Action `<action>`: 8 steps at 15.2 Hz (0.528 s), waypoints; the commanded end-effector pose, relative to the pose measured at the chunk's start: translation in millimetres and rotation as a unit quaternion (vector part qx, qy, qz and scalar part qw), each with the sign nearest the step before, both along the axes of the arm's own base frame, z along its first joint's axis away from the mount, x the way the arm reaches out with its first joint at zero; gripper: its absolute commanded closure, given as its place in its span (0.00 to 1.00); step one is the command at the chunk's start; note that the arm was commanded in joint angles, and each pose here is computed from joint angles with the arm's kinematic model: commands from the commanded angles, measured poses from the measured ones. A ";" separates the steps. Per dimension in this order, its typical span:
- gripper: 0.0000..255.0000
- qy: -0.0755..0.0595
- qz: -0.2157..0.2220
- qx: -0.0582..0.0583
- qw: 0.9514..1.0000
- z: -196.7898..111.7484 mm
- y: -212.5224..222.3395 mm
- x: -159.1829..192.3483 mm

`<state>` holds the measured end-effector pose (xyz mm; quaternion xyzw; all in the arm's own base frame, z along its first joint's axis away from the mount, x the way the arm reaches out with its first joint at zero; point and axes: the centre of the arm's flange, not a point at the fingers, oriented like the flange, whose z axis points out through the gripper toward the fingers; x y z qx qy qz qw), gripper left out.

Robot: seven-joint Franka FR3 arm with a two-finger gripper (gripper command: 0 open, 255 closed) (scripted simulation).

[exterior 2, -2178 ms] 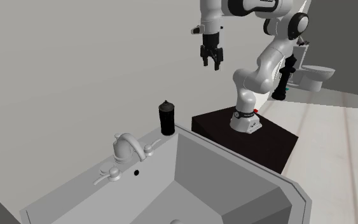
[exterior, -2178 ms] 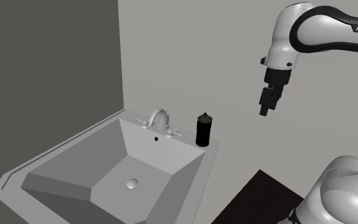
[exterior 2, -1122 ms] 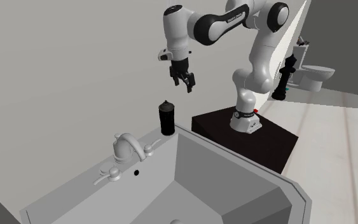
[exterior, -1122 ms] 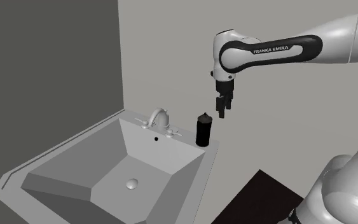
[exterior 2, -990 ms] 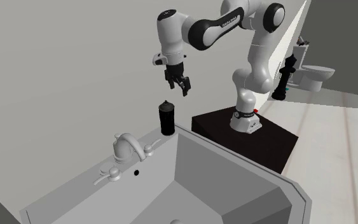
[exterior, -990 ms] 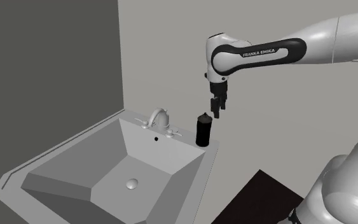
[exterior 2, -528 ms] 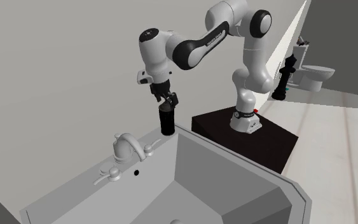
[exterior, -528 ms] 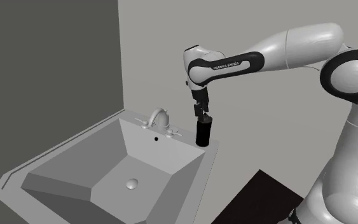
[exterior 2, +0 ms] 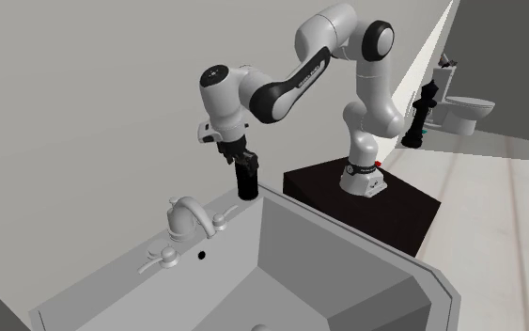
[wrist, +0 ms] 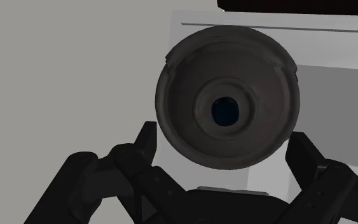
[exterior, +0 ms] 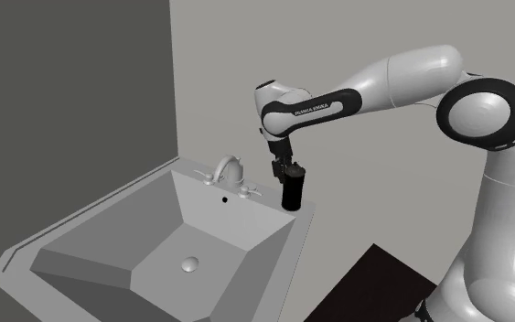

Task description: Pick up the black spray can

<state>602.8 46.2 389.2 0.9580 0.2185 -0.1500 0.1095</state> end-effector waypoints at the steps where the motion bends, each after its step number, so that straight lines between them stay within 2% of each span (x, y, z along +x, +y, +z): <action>1: 0.00 0.000 0.000 0.000 1.000 -8.1 0.6 0.7; 2: 0.00 0.000 0.000 0.000 1.000 -8.1 0.6 0.7; 3: 1.00 0.000 0.000 0.000 1.000 -8.2 0.7 0.8; 8: 1.00 0.000 0.000 0.000 1.000 -8.2 0.5 0.2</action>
